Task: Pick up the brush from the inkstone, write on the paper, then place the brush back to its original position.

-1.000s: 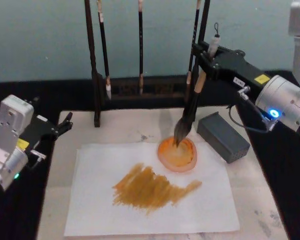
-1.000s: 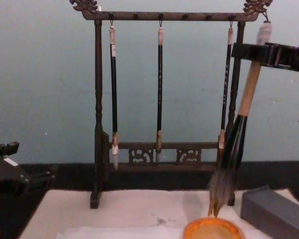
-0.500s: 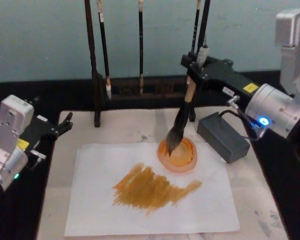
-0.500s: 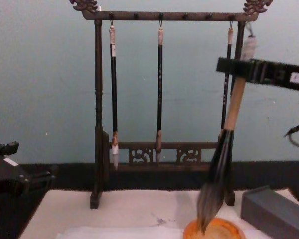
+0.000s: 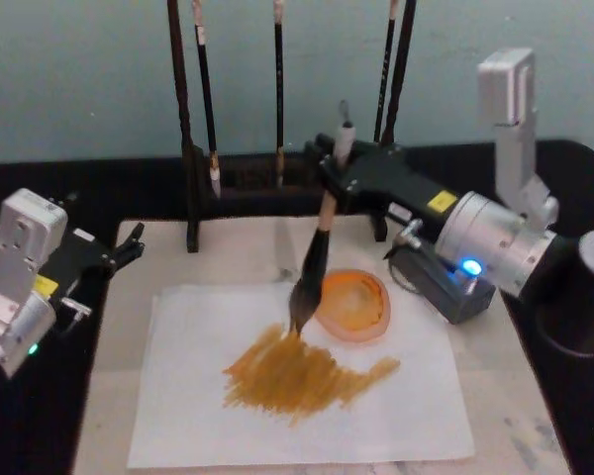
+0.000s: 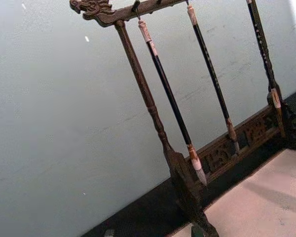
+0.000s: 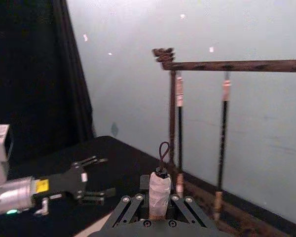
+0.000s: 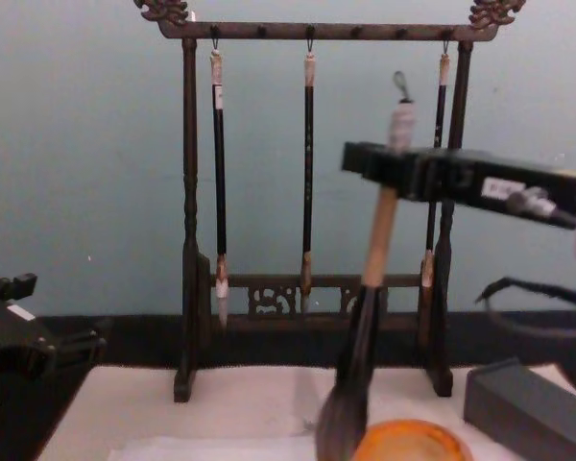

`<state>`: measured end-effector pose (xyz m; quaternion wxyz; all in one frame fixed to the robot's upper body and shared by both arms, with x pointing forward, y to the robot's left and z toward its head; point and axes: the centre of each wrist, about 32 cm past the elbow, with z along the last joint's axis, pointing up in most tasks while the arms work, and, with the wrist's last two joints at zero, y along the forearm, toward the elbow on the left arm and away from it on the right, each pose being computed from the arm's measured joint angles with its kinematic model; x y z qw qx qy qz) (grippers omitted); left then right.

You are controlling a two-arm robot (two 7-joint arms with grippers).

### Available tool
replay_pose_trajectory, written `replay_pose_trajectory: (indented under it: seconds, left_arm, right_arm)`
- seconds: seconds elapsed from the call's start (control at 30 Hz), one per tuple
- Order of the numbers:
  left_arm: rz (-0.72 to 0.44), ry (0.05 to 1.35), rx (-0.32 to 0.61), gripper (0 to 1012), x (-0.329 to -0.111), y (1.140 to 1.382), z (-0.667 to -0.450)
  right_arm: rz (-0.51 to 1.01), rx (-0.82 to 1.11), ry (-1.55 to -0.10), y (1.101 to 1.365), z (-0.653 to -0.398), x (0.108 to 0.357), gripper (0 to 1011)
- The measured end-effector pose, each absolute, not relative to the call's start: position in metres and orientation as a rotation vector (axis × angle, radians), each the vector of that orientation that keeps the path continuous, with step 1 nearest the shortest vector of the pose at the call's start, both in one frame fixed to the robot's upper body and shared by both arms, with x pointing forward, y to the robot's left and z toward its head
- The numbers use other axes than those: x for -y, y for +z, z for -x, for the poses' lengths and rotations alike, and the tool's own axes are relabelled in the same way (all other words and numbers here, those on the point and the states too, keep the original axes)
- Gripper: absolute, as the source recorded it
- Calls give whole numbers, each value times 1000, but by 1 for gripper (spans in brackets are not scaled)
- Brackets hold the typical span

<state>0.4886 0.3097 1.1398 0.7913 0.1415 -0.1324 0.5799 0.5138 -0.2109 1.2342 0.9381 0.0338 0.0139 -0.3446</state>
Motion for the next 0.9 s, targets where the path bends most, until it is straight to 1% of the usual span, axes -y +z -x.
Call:
replay_pose_trajectory:
  seconds: [0.23,0.4,0.63,0.9]
  left_arm:
    - [-304,1248,285,1010,-310,1140,-489]
    - [-305,1248,285,1010,-310,1140,-489]
    - [-304,1248,285,1010,-310,1140,-489]
    - [-304,1248,285,1010,-310,1140,-489]
  right_arm:
    - [-54,-35,-651,1227,-506,197,154]
    - [-36,-45,-624,1221,-502,192,154]
    - [-14,-74,-624,1212,-500,191,154]
    - [6,-71,-681,1205,-501,197,154]
